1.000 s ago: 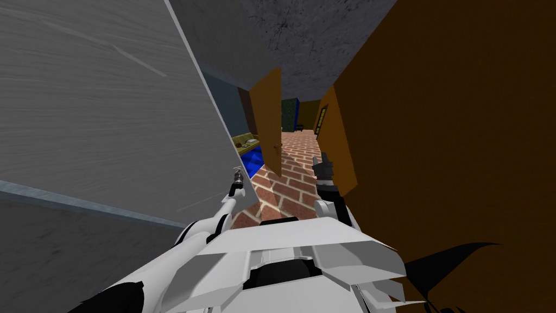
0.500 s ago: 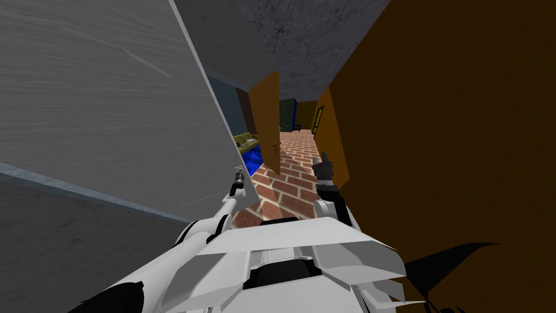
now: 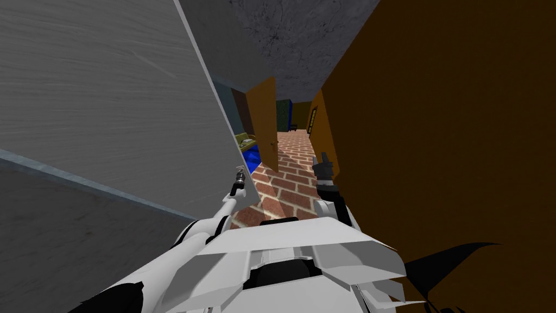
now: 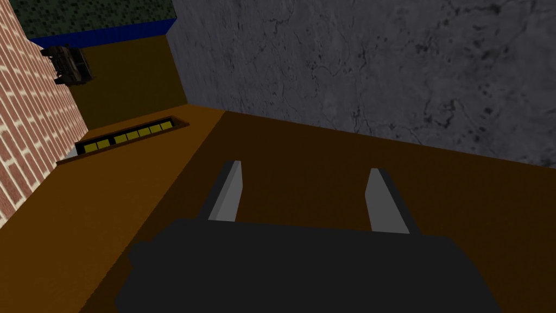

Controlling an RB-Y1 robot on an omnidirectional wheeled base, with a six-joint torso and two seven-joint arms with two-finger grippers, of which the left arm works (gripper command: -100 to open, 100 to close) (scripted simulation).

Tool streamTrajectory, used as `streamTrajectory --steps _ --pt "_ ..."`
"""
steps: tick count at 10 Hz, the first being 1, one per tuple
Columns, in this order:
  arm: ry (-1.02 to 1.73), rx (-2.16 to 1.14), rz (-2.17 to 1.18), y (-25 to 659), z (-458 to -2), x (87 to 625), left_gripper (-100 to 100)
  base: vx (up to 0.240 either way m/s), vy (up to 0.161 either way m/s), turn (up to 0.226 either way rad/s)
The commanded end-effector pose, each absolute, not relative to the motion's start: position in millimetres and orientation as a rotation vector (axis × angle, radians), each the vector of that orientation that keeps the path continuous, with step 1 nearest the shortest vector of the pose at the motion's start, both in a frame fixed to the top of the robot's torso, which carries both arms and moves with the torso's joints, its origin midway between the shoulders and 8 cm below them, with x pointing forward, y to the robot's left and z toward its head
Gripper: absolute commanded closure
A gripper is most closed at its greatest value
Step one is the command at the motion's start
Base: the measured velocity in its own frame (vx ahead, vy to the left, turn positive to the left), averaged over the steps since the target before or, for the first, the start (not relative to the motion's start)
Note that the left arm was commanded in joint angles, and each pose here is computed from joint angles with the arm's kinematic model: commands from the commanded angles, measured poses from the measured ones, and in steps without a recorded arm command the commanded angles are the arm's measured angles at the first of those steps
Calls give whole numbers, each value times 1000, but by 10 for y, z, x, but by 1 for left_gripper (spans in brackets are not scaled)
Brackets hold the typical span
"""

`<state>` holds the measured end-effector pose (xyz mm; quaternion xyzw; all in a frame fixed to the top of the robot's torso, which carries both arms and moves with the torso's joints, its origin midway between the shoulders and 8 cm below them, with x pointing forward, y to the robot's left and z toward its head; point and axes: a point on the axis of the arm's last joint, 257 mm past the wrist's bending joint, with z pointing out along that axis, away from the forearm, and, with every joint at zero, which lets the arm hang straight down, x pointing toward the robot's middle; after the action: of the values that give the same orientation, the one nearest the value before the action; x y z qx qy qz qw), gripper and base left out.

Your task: Pull the door open

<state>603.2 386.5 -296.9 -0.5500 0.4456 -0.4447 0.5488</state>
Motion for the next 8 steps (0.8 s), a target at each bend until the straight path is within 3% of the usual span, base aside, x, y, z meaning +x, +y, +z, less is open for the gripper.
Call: streamTrajectory --steps 1,5,8 --pt "1062 -1297 -1062 3852 -2963 6035 100 -211 70 -74" --pt "1085 -1293 -1080 3728 -2995 6047 100 -139 43 -61" --pt "1102 -1279 -1100 3663 -2981 6061 100 -211 75 -104"
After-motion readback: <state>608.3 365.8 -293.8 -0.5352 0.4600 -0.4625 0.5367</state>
